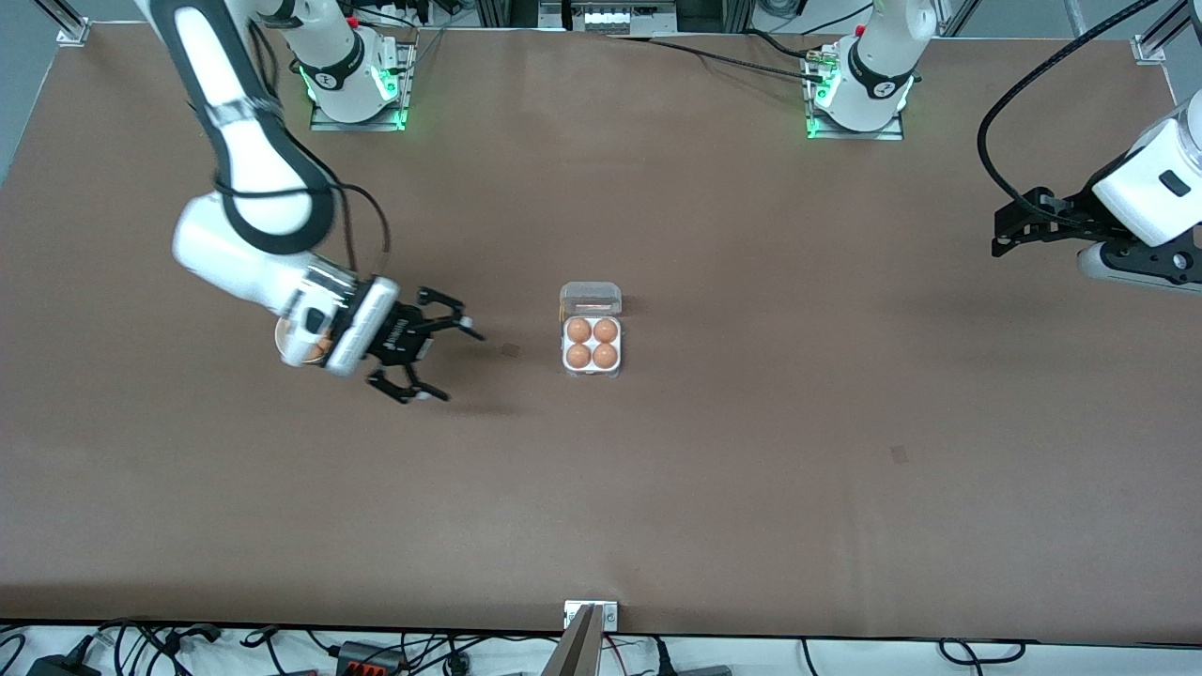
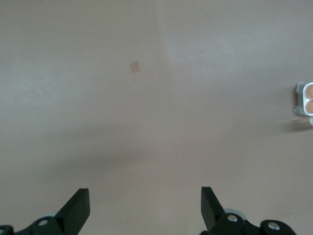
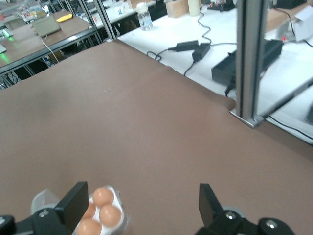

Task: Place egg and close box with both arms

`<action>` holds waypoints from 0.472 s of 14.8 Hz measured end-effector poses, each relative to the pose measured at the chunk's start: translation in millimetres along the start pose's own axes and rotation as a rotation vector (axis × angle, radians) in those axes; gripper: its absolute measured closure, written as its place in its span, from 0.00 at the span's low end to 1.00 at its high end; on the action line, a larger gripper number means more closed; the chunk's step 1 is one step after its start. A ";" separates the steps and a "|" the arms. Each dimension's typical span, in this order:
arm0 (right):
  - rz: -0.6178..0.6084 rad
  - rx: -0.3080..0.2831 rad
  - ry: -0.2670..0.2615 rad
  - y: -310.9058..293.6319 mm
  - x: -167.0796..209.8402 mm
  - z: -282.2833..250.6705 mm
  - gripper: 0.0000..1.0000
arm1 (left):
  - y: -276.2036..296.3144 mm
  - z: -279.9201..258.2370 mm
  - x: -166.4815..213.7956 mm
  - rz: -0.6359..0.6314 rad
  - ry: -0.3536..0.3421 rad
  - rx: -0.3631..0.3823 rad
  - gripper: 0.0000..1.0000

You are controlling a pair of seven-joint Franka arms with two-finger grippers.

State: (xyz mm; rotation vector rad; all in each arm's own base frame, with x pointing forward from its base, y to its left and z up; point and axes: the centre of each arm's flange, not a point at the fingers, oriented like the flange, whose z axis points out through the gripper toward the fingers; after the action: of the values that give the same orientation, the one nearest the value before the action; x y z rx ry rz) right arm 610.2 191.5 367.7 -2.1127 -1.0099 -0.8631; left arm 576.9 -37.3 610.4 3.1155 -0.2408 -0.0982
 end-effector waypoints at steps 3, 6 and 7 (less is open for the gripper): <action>0.078 -0.030 -0.146 25.9 8.1 -67.0 0.00 | 1.1 3.1 -2.3 0.002 -0.028 -0.002 0.00; 0.185 -0.115 -0.297 29.3 29.2 -123.1 0.00 | 0.2 7.4 -3.8 0.000 -0.056 -0.006 0.00; 0.231 -0.152 -0.342 28.3 37.0 -140.0 0.00 | 0.0 9.0 -3.1 0.000 -0.059 -0.006 0.00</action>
State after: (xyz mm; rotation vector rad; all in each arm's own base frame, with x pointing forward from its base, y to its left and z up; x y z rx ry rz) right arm 612.1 85.7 470.5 -2.5063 -0.8610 -0.4883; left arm 573.3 -37.0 601.6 3.1094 -0.2414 -0.1913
